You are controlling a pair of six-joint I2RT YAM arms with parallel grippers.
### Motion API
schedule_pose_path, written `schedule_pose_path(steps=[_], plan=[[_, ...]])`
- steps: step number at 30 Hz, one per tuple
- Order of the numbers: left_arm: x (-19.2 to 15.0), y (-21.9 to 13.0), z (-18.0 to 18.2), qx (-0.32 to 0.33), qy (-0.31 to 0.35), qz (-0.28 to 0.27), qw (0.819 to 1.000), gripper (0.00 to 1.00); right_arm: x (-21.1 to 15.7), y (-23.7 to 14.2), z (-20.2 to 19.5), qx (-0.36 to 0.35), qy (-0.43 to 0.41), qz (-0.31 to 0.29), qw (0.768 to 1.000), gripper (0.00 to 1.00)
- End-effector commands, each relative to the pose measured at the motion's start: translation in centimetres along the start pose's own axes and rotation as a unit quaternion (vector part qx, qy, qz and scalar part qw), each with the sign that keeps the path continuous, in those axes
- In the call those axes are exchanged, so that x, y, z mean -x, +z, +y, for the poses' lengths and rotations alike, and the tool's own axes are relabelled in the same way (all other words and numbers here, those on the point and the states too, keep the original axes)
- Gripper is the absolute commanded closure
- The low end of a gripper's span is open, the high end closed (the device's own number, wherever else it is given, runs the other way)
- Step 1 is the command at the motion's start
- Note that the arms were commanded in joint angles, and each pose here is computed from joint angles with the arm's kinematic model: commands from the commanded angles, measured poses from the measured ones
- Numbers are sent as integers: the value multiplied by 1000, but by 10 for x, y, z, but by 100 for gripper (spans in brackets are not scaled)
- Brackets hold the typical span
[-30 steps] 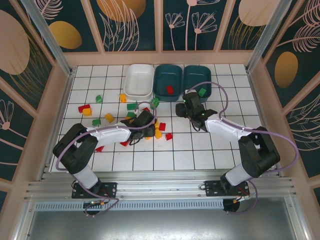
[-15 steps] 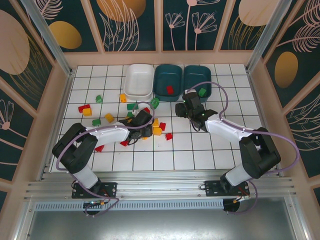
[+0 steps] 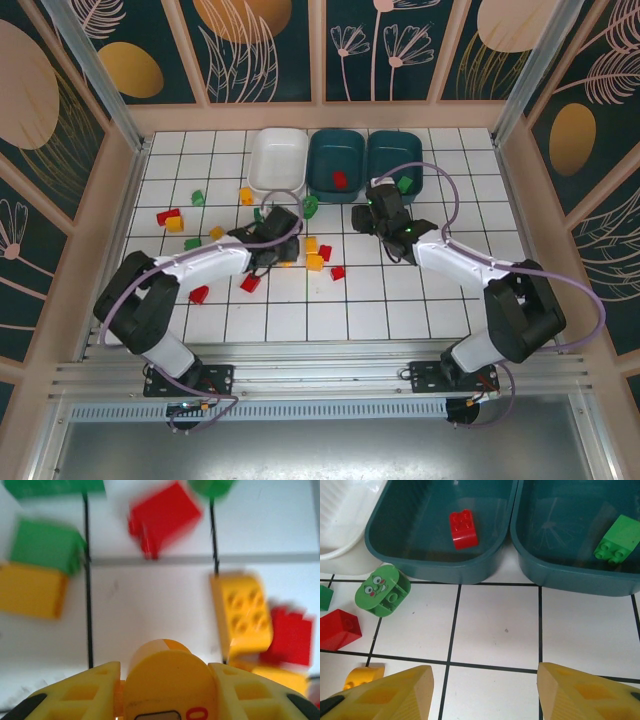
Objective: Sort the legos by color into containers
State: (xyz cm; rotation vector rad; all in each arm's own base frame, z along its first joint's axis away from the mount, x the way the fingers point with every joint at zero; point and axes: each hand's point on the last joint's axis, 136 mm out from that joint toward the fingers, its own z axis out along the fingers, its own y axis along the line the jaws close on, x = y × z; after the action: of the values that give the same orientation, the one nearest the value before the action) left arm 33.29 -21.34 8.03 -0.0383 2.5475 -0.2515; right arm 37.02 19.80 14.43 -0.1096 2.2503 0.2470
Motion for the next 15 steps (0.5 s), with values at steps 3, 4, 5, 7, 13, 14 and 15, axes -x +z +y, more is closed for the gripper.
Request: schedule_pose_path(steps=[3, 4, 5, 7, 13, 14, 15], plan=[[95, -22, 5, -23, -27, -73, 997, 89, 18, -10, -6, -10, 0, -25, 1000, 43], [110, -18, 6, -23, -28, -77, 996, 89, 17, -10, -6, -8, 0, -23, 1000, 43], [125, -12, 6, -23, -31, -78, 996, 89, 16, -10, -5, -6, 0, -20, 1000, 43], [147, 7, 8, -24, -37, -72, 996, 90, 13, -11, -4, 1, 3, -15, 1000, 43], [202, 68, 8, -33, -47, -53, 997, 86, 0, -17, 3, 24, 10, -1, 1000, 42], [206, 79, 5, -37, -47, -44, 997, 85, -3, -18, 3, 24, 9, 3, 1000, 43], [209, 88, 6, -34, -48, -39, 997, 85, -5, -18, 3, 24, 9, 5, 1000, 42]])
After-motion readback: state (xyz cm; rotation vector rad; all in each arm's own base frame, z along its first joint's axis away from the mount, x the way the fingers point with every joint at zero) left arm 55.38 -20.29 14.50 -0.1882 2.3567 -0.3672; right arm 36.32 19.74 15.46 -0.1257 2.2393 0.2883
